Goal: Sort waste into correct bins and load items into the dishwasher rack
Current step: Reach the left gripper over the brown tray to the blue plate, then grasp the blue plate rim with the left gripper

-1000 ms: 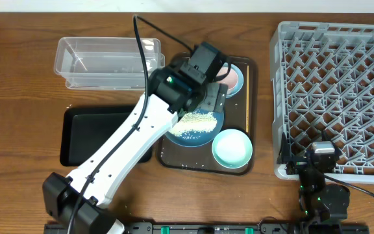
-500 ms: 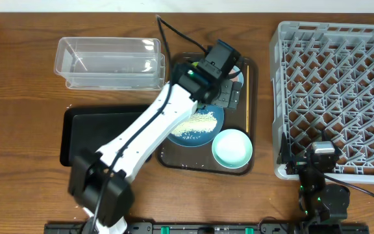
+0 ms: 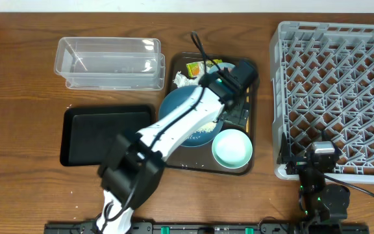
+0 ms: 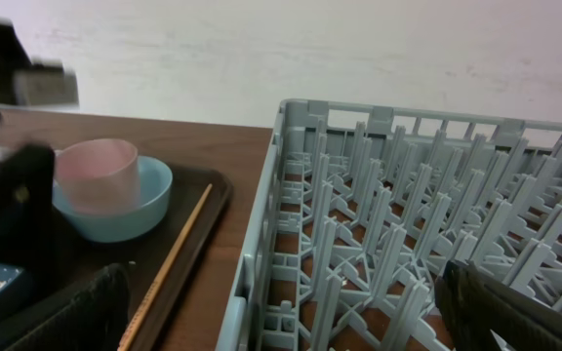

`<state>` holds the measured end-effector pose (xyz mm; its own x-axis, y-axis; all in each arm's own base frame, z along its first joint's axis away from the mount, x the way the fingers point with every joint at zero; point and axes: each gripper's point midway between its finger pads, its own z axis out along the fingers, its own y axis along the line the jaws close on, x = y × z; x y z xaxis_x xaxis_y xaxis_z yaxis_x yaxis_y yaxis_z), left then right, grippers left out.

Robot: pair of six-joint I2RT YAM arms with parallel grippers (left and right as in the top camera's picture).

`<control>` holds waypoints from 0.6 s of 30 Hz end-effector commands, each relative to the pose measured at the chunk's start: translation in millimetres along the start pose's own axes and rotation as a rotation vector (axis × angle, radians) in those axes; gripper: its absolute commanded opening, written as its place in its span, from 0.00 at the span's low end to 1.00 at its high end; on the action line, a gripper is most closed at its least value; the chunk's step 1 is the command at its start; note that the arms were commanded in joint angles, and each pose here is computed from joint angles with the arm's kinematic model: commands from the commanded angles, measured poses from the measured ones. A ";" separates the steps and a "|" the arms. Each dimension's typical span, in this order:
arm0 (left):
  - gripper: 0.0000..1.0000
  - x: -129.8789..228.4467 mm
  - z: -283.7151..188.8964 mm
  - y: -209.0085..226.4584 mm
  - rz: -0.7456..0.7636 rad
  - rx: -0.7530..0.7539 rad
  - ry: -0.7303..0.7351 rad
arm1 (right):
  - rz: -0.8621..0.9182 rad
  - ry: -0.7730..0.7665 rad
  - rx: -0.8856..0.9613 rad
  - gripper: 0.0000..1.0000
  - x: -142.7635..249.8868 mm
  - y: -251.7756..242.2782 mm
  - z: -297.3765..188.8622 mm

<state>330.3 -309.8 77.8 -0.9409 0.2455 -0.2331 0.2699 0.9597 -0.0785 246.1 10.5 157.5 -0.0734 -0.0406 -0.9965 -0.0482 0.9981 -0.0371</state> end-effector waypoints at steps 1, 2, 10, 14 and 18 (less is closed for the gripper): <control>0.96 -1.5 12.1 11.4 -0.085 -0.081 -0.011 | -0.011 0.000 0.007 0.99 1.1 -1.5 0.0; 0.89 -0.6 15.6 11.1 -0.093 -0.084 -0.006 | -0.011 0.000 0.007 0.99 1.1 -1.5 0.0; 0.82 0.2 36.0 13.8 -0.120 -0.113 0.003 | -0.011 0.000 0.007 0.99 1.1 -1.5 0.0; 0.75 -0.9 38.0 16.0 -0.137 -0.126 -0.005 | -0.011 0.000 0.007 0.99 1.1 -1.5 0.0; 0.71 -0.3 38.0 16.2 -0.140 -0.127 -0.003 | -0.011 0.000 0.007 0.99 1.1 -1.5 0.0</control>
<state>339.8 -302.3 42.1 -0.9674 0.1248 -0.2204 0.1298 0.9915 -0.0084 246.1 10.5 157.4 -0.0738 -0.0406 -0.9964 -0.0482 0.9981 -0.0371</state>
